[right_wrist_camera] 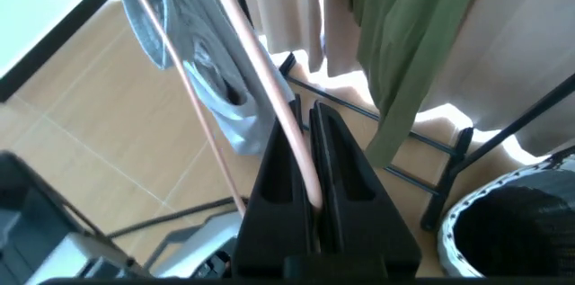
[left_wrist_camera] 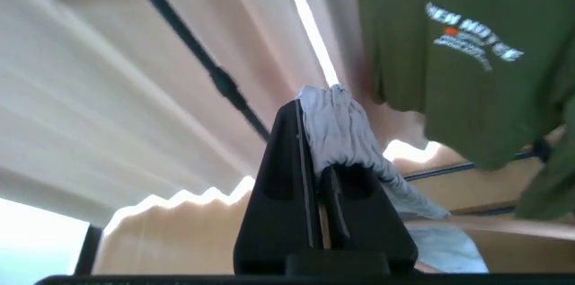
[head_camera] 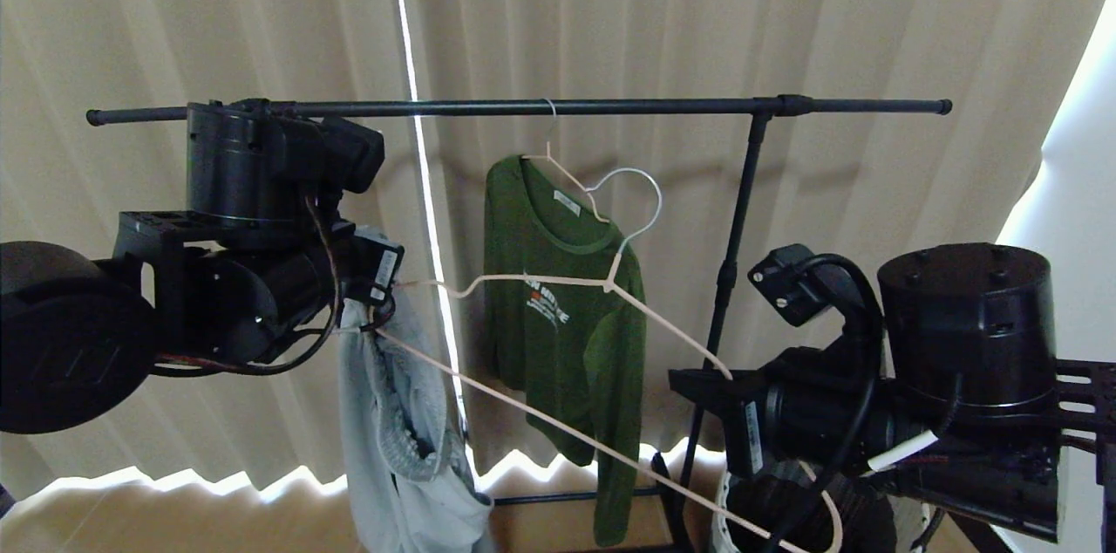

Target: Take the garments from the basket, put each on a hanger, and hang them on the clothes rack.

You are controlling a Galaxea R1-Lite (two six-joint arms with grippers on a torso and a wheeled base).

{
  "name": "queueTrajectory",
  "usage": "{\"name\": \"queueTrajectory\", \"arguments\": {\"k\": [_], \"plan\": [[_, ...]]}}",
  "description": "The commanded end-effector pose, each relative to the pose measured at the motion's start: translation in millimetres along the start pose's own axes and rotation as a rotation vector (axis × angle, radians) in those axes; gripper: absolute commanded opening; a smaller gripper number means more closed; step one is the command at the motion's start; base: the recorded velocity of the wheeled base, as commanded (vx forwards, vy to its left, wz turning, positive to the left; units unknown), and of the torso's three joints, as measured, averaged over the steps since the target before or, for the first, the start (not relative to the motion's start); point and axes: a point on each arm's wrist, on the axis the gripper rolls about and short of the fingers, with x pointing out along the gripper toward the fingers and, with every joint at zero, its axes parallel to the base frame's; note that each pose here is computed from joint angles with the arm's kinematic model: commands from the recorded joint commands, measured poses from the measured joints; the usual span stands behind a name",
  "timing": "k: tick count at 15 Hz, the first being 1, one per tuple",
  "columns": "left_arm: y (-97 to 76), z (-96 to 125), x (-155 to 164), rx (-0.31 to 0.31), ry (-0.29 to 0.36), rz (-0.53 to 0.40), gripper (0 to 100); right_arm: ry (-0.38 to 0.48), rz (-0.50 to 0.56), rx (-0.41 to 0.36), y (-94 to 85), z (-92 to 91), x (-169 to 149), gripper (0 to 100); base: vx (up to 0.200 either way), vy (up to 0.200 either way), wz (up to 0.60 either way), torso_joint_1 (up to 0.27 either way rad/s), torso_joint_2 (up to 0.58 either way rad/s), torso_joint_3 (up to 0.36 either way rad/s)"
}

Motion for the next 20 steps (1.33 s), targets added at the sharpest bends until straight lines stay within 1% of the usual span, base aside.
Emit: {"name": "queueTrajectory", "arguments": {"k": [1,3,5,8,10,13,15,16,17,18,20], "plan": [[-1.6,-1.2,-1.4,0.016,0.011,0.002,0,0.007,-0.022,0.019,2.5,3.8,16.2,0,0.0,0.0,0.0,0.0,0.0,0.0],[-2.1,-3.2,-1.7,0.032,0.031,0.011,0,-0.002,-0.047,0.02,4.2,8.2,25.8,0,0.0,0.0,0.0,0.0,0.0,0.0],[-3.4,-4.9,0.6,0.038,0.037,0.014,0,0.004,-0.044,0.016,5.0,7.6,21.3,0,0.0,0.0,0.0,0.0,0.0,0.0],[-11.4,-1.9,13.5,0.029,0.042,0.063,0,0.027,0.021,-0.005,22.8,6.4,1.0,0,0.0,0.0,0.0,0.0,0.0,0.0],[-12.4,0.1,15.7,0.026,0.038,0.064,0,0.041,0.037,-0.012,29.3,3.3,1.6,0,0.0,0.0,0.0,0.0,0.0,0.0],[-14.5,1.2,14.8,0.028,0.033,0.058,0,0.049,0.028,0.018,30.1,4.4,3.8,0,0.0,0.0,0.0,0.0,0.0,0.0],[-14.1,0.7,14.0,0.031,0.035,0.059,0,0.073,-0.001,0.014,28.9,3.7,1.6,0,0.0,0.0,0.0,0.0,0.0,0.0],[-11.9,-0.1,14.9,0.036,0.04,0.064,0,0.073,-0.028,0.013,27.5,4.4,0.2,0,0.0,0.0,0.0,0.0,0.0,0.0],[-10.0,-2.0,15.8,0.047,0.049,0.068,0,0.06,-0.068,0.017,23.8,5.1,-0.2,0,0.0,0.0,0.0,0.0,0.0,0.0],[-9.6,-4.7,16.0,0.071,0.059,0.07,0,0.056,-0.101,0.018,20.3,5.3,0.2,0,0.0,0.0,0.0,0.0,0.0,0.0],[-7.4,-3.5,11.3,0.092,0.05,0.068,0,0.053,-0.173,0.017,15.2,6.0,2.8,0,0.0,0.0,0.0,0.0,0.0,0.0]]}}
